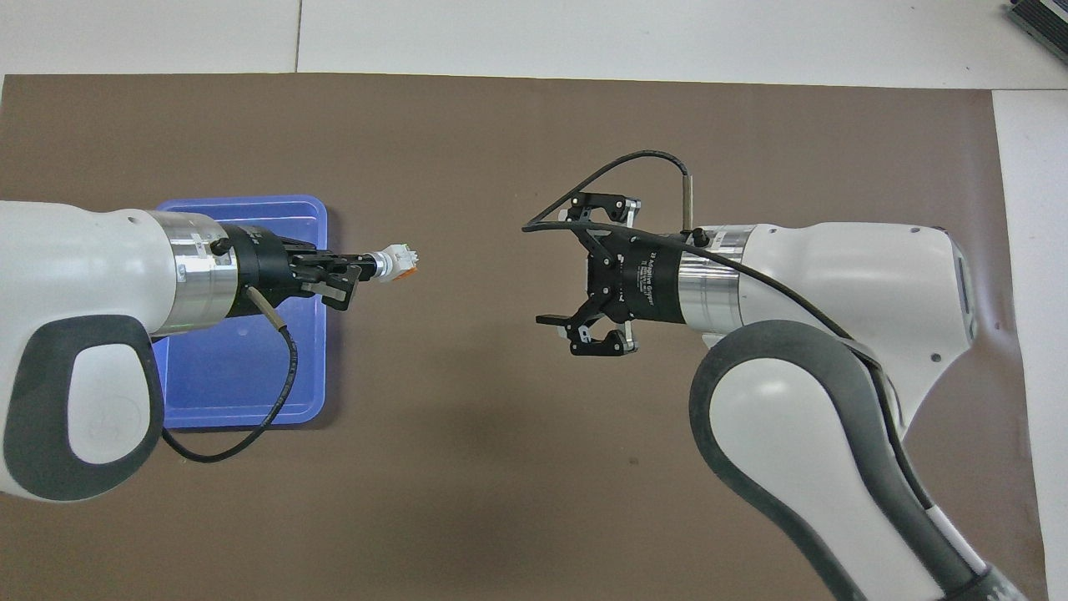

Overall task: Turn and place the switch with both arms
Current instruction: 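Open the right gripper and withdraw it while the left gripper holds the switch, then lower the switch into the blue tray with the left gripper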

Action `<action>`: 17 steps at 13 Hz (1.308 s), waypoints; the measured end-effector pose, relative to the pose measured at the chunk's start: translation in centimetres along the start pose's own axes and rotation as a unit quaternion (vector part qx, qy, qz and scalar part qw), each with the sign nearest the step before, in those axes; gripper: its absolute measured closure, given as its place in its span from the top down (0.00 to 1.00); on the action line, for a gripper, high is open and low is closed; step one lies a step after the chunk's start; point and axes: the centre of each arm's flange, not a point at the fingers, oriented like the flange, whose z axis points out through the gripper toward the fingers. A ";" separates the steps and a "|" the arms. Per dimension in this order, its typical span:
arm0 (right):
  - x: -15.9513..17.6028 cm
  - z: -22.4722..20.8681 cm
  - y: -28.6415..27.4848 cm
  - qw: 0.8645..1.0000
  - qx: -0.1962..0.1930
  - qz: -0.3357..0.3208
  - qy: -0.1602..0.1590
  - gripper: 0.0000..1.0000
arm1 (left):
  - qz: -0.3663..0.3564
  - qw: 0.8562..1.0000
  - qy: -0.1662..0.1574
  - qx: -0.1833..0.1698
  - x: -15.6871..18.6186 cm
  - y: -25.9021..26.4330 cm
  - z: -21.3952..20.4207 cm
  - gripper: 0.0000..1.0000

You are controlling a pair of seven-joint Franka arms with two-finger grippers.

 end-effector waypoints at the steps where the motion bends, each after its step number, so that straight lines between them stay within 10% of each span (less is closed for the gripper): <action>1: 0.7 -1.3 -0.4 0.999 0.003 -0.037 0.037 1.00 | 0.015 1.000 0.003 -0.004 0.0 -0.3 0.1 0.10; 4: 4.5 -5.5 -1.5 0.970 -0.031 -0.193 0.141 1.00 | 0.092 0.995 0.023 -0.023 0.2 -0.6 0.4 0.10; 9: 12.0 -12.6 -1.9 0.864 -0.168 -0.417 0.225 1.00 | 0.316 0.946 0.071 -0.010 1.5 1.8 -0.4 0.10; 13: 13.5 -22.7 -2.5 0.797 -0.275 -0.480 0.242 1.00 | 0.459 0.879 0.132 -0.007 2.5 2.5 -0.5 0.10; 17: 10.4 -27.4 -3.6 0.776 -0.276 -0.500 0.267 1.00 | 0.594 0.782 0.186 0.026 3.3 2.6 -0.9 0.10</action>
